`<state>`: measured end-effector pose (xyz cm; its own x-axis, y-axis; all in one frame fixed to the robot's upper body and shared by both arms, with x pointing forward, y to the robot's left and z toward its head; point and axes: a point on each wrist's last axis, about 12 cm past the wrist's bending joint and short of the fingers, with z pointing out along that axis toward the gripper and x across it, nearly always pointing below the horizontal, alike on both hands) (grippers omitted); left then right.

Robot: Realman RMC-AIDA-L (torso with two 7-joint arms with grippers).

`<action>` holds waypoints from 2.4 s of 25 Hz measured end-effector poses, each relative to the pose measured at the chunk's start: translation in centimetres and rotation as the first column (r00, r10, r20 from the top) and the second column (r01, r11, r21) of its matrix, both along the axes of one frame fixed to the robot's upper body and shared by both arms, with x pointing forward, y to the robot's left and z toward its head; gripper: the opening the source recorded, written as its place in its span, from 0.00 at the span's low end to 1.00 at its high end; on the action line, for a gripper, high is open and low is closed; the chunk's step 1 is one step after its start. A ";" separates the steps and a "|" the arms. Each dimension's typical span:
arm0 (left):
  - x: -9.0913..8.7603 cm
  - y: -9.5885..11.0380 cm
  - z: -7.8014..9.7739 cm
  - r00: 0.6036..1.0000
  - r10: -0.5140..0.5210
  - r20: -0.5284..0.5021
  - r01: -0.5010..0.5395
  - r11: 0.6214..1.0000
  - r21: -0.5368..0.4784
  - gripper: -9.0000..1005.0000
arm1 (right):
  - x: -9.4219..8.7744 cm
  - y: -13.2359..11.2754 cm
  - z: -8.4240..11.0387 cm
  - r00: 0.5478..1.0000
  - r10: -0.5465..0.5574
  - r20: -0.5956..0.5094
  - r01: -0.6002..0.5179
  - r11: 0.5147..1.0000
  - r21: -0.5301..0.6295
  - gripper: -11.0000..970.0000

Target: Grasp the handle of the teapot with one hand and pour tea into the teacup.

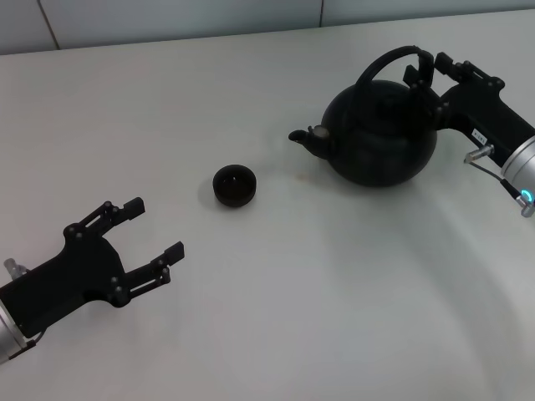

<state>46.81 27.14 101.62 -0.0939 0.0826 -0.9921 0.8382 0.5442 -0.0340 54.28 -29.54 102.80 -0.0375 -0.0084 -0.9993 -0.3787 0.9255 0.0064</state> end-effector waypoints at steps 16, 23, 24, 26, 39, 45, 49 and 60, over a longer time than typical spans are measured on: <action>0.0 0.0 0.0 1.000 -0.001 0.004 0.001 1.000 0.000 0.86 | -1.6 -0.5 0.2 0.998 0.005 0.061 -0.007 0.999 0.031 0.64; 0.0 0.1 0.1 1.000 -0.003 0.007 0.003 1.000 0.002 0.86 | -6.1 -2.6 0.6 0.988 0.067 0.141 -0.081 0.992 0.094 0.67; 0.0 0.1 0.1 1.000 -0.003 0.007 0.003 1.000 0.002 0.86 | -6.1 -2.6 0.6 0.988 0.067 0.141 -0.081 0.992 0.094 0.68; 0.0 0.1 0.1 1.000 -0.004 0.008 0.004 1.000 0.001 0.86 | -7.3 -3.6 1.0 0.982 0.132 0.133 -0.146 0.983 0.108 0.69; 0.2 0.1 0.3 1.000 -0.009 0.015 0.009 1.000 0.005 0.86 | -7.7 -5.1 3.1 0.867 0.498 -0.029 -0.496 0.867 0.058 0.80; 0.5 0.0 0.4 1.000 -0.020 0.016 0.020 1.000 0.006 0.86 | -7.0 -6.6 4.7 0.778 0.618 -0.110 -0.621 0.784 0.009 0.84; 0.8 -0.2 0.6 0.999 -0.032 0.020 0.032 0.999 0.008 0.86 | -6.5 -7.1 5.1 0.752 0.635 -0.177 -0.647 0.762 -0.014 0.84; 0.9 -0.3 0.7 0.999 -0.039 0.013 0.039 0.999 0.003 0.86 | -6.8 -7.4 4.4 0.733 0.631 -0.253 -0.658 0.752 -0.030 0.84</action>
